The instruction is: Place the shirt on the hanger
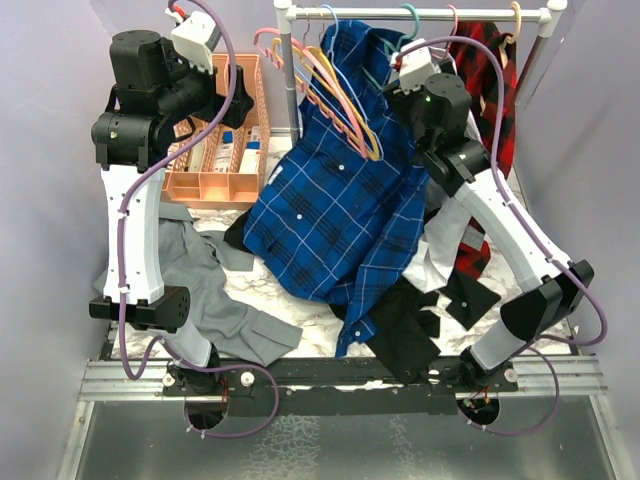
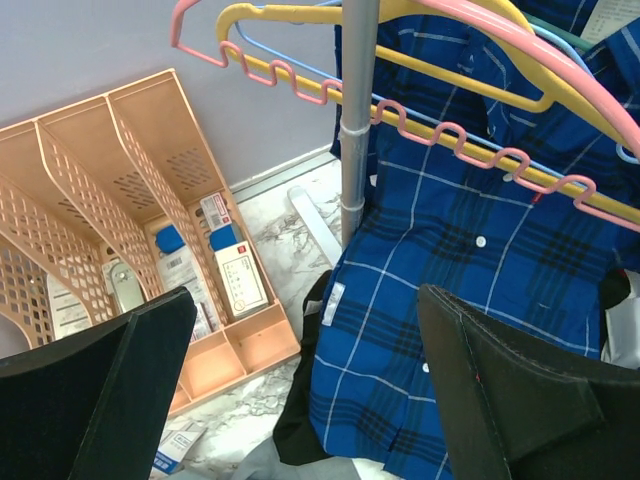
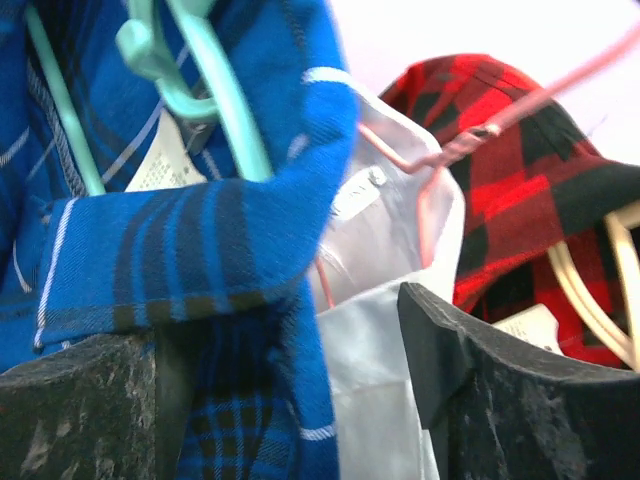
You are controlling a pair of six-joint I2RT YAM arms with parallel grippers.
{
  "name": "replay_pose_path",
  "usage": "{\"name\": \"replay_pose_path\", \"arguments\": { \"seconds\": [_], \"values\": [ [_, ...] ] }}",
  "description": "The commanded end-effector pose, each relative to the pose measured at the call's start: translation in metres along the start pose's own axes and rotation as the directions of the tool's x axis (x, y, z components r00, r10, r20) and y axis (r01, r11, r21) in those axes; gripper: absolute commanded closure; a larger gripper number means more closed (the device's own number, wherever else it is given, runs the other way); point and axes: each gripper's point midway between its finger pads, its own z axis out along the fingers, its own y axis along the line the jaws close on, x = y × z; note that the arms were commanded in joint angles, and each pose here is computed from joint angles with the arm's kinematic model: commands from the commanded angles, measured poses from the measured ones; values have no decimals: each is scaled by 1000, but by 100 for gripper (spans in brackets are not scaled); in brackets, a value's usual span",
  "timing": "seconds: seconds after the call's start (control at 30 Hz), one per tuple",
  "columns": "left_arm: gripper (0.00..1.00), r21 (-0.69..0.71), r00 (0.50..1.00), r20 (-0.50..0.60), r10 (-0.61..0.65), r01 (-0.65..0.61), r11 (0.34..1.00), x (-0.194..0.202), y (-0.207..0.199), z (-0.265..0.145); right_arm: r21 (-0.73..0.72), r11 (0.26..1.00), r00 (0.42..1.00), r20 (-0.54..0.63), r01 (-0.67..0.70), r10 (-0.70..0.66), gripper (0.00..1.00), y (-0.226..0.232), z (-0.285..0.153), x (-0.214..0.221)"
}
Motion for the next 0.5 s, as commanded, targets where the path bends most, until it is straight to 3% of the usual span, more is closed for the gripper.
{"name": "replay_pose_path", "arguments": {
  "seconds": [0.0,0.13,0.3,0.47],
  "values": [
    [5,36,1000,2,-6,6,999,1,-6,2,203,948,969,100,-243,227,23,-69,-34,-32],
    [5,32,1000,-7,-11,11,999,4,-4,6,316,790,851,182,-526,493,18,-111,-63,-49],
    [5,24,1000,-21,-21,21,999,10,-1,11,207,730,758,225,-652,613,14,-114,-96,-60],
    [5,-89,999,-38,12,-15,996,13,23,14,164,720,732,277,-674,622,14,-128,-118,-67]
  ]
}}
